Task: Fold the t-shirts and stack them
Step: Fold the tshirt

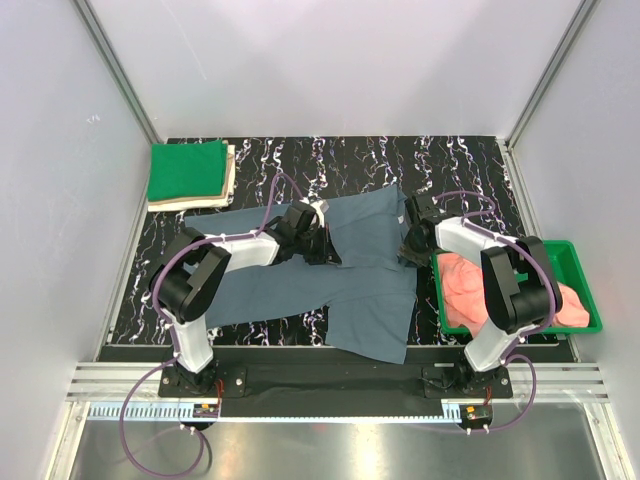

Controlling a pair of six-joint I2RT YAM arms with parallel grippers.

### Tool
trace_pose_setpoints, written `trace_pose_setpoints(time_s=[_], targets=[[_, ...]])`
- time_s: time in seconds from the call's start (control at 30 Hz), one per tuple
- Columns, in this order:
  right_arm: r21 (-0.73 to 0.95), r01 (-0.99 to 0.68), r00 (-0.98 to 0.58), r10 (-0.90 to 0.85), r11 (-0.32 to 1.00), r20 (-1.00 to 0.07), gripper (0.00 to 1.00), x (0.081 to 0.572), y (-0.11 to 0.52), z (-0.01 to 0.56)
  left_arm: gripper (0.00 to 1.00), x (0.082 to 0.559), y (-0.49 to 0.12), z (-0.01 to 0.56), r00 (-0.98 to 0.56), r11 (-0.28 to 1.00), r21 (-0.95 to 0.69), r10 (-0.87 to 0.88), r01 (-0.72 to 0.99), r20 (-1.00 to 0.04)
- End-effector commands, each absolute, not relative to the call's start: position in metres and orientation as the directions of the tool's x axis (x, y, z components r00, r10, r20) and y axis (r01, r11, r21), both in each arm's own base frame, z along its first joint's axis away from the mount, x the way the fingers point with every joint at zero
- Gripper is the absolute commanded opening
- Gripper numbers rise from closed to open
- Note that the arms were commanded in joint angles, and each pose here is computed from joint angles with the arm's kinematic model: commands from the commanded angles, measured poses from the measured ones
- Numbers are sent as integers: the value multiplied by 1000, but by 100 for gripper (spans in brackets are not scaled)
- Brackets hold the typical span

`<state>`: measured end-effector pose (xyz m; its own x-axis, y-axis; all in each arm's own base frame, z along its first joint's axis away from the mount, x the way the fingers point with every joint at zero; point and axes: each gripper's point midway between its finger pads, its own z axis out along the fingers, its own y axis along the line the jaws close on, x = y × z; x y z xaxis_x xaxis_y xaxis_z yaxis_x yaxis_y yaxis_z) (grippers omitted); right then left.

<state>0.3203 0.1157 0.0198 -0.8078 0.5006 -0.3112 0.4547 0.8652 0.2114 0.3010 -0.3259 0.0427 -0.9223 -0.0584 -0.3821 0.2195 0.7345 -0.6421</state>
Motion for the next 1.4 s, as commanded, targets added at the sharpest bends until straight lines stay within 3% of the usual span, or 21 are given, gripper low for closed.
trace_pose_setpoints(time_s=[0.0, 0.27, 0.43, 0.5, 0.57, 0.63, 0.83, 0.87, 1.07, 1.27, 1.37], targets=[[225, 442, -811, 494, 868, -315, 31, 327, 119, 15, 0, 306, -333, 62, -901, 712, -648, -49, 271, -430], [233, 439, -790, 496, 868, -360, 0, 332, 115, 28, 0, 307, -329, 63, -890, 754, -589, -14, 290, -456], [260, 418, -787, 490, 870, -375, 1, 336, 118, 44, 0, 311, -326, 68, -885, 769, -578, -34, 274, -465], [263, 415, -793, 488, 871, -365, 9, 335, 120, 44, 0, 311, -327, 70, -887, 765, -583, -35, 273, -461], [263, 412, -801, 485, 872, -351, 11, 333, 121, 43, 0, 311, -328, 70, -889, 762, -588, -36, 272, -457], [266, 412, -804, 485, 871, -344, 0, 332, 122, 43, 0, 309, -329, 70, -893, 760, -593, -37, 266, -448], [268, 400, -806, 476, 876, -352, 0, 333, 122, 49, 0, 308, -329, 70, -896, 757, -600, -42, 260, -441], [270, 400, -808, 476, 876, -347, 7, 332, 123, 49, 0, 308, -329, 70, -896, 757, -600, -42, 260, -441], [284, 418, -815, 494, 863, -303, 21, 325, 128, 43, 0, 305, -331, 63, -906, 757, -603, -36, 250, -422], [282, 418, -806, 496, 864, -323, 2, 326, 125, 47, 0, 304, -332, 62, -906, 757, -602, -34, 252, -422], [289, 416, -802, 498, 862, -329, 0, 328, 126, 50, 0, 305, -334, 65, -905, 754, -606, -36, 254, -424]])
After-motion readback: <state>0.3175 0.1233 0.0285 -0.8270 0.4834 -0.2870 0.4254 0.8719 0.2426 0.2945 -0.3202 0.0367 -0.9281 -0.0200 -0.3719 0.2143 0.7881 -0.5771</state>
